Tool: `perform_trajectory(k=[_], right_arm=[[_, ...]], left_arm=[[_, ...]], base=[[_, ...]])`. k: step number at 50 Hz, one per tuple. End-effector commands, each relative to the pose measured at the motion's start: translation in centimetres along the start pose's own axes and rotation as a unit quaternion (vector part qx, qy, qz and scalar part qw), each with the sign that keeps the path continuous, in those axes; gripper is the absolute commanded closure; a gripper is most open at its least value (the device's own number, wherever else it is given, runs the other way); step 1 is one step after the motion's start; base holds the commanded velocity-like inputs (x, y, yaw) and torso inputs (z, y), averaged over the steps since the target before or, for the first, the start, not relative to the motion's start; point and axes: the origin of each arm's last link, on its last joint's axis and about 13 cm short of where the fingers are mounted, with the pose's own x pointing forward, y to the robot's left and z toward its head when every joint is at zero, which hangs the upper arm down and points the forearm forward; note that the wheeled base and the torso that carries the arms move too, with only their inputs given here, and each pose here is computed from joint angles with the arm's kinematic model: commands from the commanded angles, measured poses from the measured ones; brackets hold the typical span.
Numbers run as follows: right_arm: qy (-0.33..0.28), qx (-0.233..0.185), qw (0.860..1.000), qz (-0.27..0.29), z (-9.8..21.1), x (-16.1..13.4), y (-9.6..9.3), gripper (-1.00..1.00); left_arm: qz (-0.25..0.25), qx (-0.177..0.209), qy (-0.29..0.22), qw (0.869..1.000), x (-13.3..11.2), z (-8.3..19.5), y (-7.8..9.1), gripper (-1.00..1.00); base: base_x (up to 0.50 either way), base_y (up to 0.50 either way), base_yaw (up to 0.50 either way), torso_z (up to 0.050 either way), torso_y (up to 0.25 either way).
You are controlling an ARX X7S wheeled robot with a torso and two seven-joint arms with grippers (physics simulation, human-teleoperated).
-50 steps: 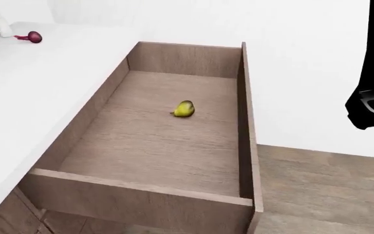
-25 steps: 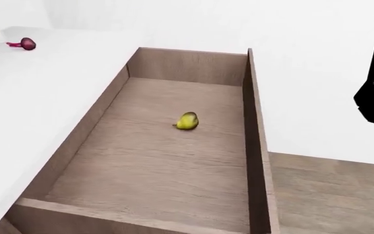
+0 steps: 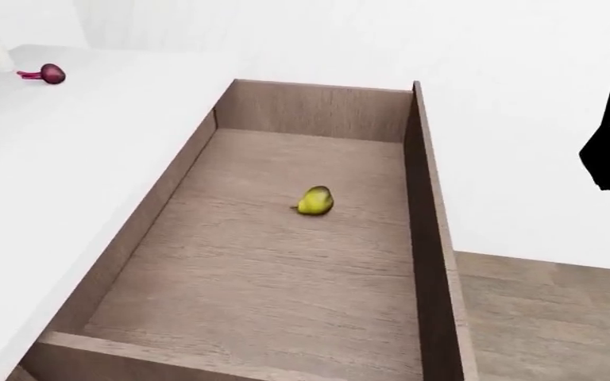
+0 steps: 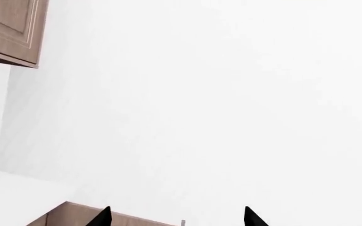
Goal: Close the right drawer.
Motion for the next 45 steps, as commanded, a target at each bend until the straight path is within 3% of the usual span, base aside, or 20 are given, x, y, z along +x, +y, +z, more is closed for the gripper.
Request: perform_trajectory(k=[1,10,13,28,45], right_arm=[[0.012,-0.001,1.000,-0.004,-0.4,0.2,-0.1,-1.00],[0.072,0.038,0.996,-0.033,-2.4,1.1,-1.2,-1.00],[0.080,0.024,0.996,-0.040,-2.9,1.4,-1.5,-1.00],[0.155,0.046,0.986,-0.047,-6.6,2.4,-2.7,-1.00],[0.251,0.052,0.965,-0.054,-10.5,3.4,-4.0,-1.00]], left_arm=[[-0.002,0.001,0.000,1.000,0.0,0.0,0.0,-1.00],[-0.001,-0.001,0.000,1.000,0.0,0.0,0.0,-1.00],[0.000,-0.001,0.000,1.000,0.0,0.1,0.0,-1.00],[-0.001,-0.001,-0.002,1.000,-0.1,0.1,0.0,-1.00],[-0.003,-0.001,-0.001,1.000,-0.1,0.0,-0.1,-1.00]], base=[[0.00,0.00,0.00,0.000,0.000],[0.00,0.00,0.00,0.000,0.000],[0.00,0.00,0.00,0.000,0.000],[0.00,0.00,0.00,0.000,0.000],[0.00,0.00,0.00,0.000,0.000]])
